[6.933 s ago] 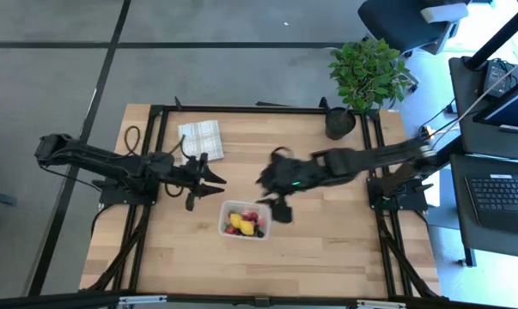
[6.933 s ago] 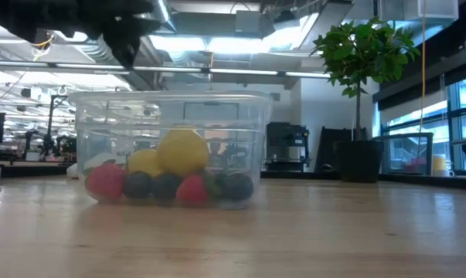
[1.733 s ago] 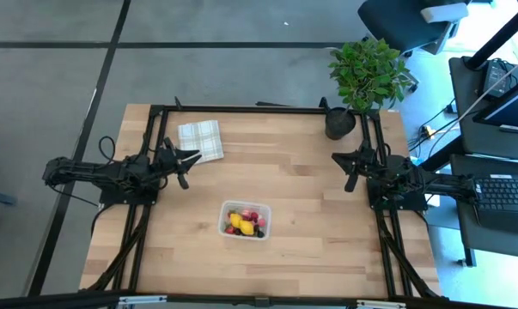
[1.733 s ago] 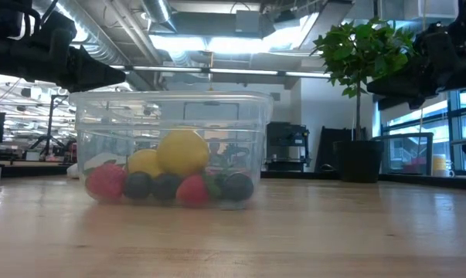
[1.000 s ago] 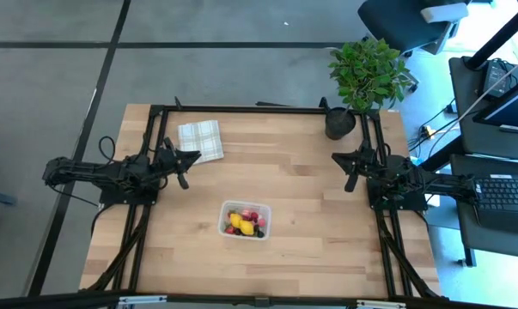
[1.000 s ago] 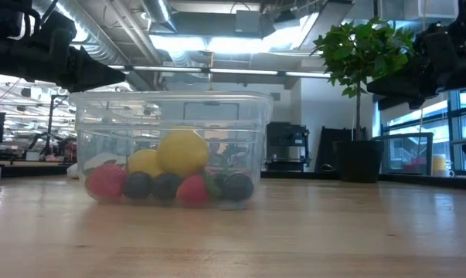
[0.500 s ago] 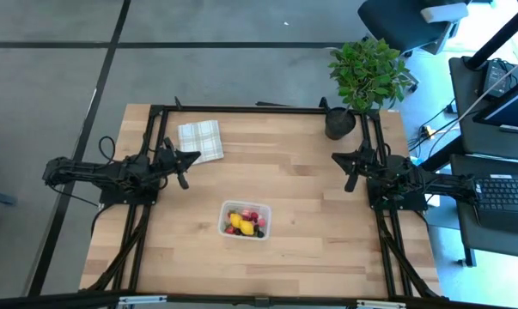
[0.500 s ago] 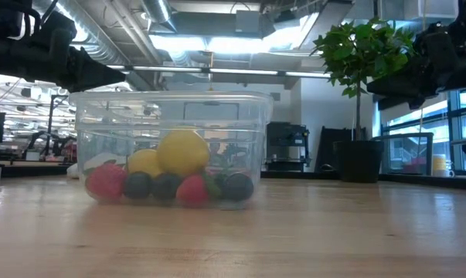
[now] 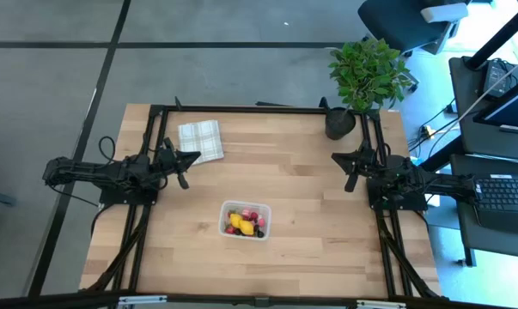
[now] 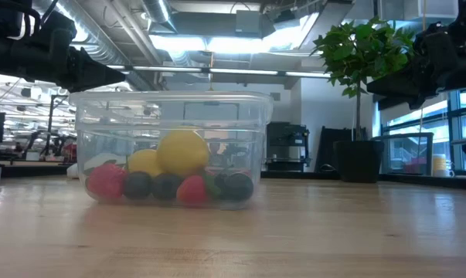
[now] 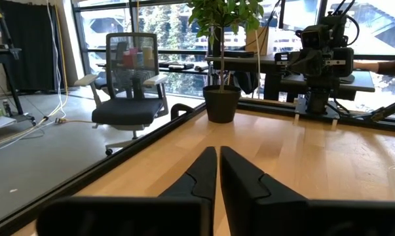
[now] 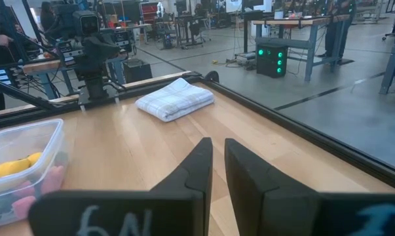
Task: Pick and placing Produce into tupperware
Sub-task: Return to home position
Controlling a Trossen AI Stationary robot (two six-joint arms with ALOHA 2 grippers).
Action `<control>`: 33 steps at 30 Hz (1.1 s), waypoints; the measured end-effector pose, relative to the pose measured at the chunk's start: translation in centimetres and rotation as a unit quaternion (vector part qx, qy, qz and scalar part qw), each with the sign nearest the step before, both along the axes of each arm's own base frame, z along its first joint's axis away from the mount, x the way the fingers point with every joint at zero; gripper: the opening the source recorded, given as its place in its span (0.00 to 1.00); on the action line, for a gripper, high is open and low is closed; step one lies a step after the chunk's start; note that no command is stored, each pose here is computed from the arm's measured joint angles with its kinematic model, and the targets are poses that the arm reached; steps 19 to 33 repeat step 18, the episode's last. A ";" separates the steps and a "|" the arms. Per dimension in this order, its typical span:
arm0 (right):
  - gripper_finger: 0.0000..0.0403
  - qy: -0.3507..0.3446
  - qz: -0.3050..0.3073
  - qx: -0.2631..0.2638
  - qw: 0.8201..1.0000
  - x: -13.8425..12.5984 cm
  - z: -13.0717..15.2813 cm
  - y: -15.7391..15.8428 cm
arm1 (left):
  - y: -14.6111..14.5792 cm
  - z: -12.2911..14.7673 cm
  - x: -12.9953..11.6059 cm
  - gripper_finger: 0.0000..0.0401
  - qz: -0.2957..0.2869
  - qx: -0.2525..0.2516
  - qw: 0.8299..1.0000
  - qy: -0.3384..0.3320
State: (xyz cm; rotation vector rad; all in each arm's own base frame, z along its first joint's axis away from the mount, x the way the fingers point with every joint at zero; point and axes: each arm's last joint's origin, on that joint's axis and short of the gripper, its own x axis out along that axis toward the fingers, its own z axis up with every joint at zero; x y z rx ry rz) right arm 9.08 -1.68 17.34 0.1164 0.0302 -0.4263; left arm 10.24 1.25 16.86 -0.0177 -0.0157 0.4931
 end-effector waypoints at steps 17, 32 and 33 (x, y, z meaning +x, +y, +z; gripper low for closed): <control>0.11 0.000 0.000 0.000 1.000 0.0 0.0 0.0 | 0.0 0.0 0.0 0.13 0.000 0.000 1.000 0.000; 0.11 0.000 0.000 -0.001 1.000 0.0 0.0 0.0 | 0.0 0.0 0.0 0.14 0.000 0.000 1.000 0.000; 0.11 0.000 0.000 -0.001 1.000 0.0 0.0 0.0 | 0.0 0.0 0.0 0.14 0.000 0.000 1.000 0.000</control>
